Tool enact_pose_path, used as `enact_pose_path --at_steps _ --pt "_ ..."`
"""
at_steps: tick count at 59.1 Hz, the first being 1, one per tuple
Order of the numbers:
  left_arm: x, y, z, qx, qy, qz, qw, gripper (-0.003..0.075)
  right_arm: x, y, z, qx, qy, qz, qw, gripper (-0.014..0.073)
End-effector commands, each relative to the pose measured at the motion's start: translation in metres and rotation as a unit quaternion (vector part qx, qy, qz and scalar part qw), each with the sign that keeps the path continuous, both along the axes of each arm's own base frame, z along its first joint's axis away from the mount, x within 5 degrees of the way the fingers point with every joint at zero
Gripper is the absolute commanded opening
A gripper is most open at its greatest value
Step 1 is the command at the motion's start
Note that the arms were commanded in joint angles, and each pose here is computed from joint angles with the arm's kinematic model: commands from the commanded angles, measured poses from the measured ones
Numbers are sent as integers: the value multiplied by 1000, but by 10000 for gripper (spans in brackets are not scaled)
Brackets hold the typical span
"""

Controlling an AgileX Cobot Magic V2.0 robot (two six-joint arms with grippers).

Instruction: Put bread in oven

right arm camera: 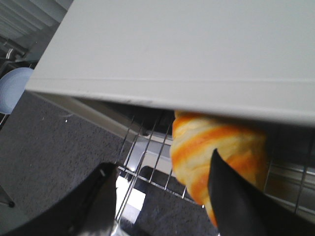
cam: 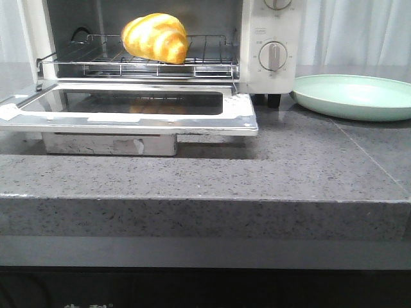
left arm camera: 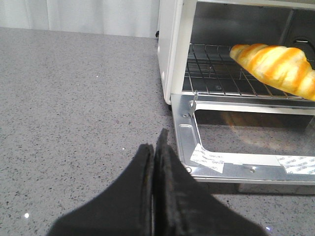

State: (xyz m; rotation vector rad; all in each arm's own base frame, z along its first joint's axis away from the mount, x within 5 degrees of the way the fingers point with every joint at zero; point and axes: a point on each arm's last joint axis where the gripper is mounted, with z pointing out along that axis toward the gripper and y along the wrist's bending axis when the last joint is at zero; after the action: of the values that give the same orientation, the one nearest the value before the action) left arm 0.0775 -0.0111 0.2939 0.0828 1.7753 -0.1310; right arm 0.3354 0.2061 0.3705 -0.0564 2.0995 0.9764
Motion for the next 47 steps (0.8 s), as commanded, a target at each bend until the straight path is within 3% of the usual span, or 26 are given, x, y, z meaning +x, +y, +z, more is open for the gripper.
enact_pose_path --at_steps 1,10,18,34,47 --pt "1 1 16 -13 -50 6 999 -20 -22 -12 36 13 -44 3 999 291" --pt "1 1 16 -13 -50 6 999 -20 -43 -23 41 -4 -48 14 999 75" --pt "1 1 16 -13 -50 6 999 -20 -60 -35 45 -40 -55 27 997 -44" --pt "1 1 16 -13 -50 6 999 -20 -97 -78 46 -108 -58 17 992 -69" --pt "1 1 16 -13 -50 6 999 -20 -149 -111 34 -153 -91 -4 984 -69"
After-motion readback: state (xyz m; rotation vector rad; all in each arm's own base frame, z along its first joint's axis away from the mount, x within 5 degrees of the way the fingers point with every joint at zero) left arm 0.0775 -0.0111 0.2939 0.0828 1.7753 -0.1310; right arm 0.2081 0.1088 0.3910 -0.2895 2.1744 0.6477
